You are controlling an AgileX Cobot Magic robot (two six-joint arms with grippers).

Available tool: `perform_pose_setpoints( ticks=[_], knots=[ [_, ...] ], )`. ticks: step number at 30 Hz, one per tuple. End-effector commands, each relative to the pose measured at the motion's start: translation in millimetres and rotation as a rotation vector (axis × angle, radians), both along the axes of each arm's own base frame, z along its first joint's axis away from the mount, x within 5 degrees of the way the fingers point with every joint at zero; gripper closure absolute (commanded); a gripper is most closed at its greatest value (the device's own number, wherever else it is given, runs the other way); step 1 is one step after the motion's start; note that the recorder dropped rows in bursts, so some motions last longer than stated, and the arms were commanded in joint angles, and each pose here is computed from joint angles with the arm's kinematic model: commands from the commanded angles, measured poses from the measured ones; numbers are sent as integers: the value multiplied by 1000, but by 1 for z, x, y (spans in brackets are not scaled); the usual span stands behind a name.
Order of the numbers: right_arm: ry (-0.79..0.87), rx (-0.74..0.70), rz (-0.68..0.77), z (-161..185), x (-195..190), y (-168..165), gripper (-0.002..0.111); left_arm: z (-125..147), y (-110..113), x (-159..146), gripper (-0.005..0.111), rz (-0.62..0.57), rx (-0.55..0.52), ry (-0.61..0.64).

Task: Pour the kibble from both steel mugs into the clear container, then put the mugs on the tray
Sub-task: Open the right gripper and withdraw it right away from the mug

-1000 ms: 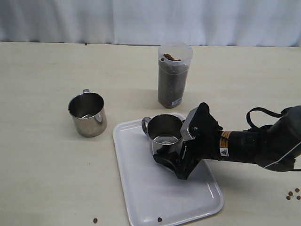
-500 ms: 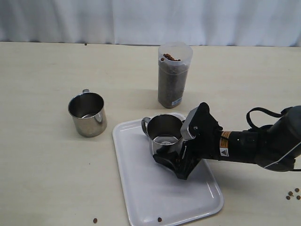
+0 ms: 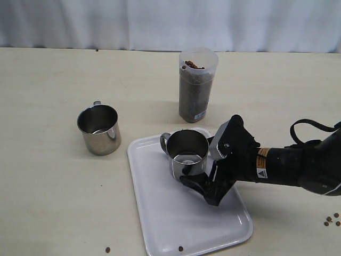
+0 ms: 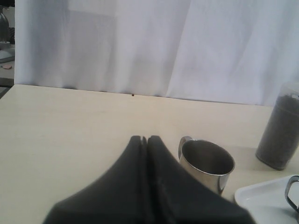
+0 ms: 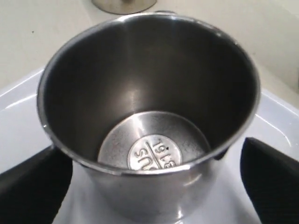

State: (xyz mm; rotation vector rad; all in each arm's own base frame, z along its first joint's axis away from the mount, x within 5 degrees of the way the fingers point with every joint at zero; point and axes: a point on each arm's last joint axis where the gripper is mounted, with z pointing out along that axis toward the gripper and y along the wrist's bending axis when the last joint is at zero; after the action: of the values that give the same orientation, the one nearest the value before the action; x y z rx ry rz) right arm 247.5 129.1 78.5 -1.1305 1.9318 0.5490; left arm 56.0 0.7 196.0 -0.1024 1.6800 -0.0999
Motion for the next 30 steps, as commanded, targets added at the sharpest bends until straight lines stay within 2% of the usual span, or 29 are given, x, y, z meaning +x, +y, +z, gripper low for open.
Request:
perform_pose_setpoints(
  ticks=[1, 9, 12, 25, 28, 30],
  knots=[
    [7, -32, -4, 1, -1, -2, 14, -1, 0, 0, 107, -1, -6, -4],
    [-39, -27, -18, 24, -16, -8, 14, -1, 0, 0, 107, -1, -6, -4],
    [-15, -65, -44, 27, -24, -14, 14, -1, 0, 0, 107, -1, -6, -4],
    [75, -11, -129, 39, -67, -28, 14, -1, 0, 0, 107, -1, -6, -4],
    [130, -25, -192, 39, -69, -32, 21, -1, 0, 0, 107, -1, -6, -4],
    [163, -34, -233, 39, -70, -35, 35, -1, 0, 0, 107, -1, -6, -4]
  ],
)
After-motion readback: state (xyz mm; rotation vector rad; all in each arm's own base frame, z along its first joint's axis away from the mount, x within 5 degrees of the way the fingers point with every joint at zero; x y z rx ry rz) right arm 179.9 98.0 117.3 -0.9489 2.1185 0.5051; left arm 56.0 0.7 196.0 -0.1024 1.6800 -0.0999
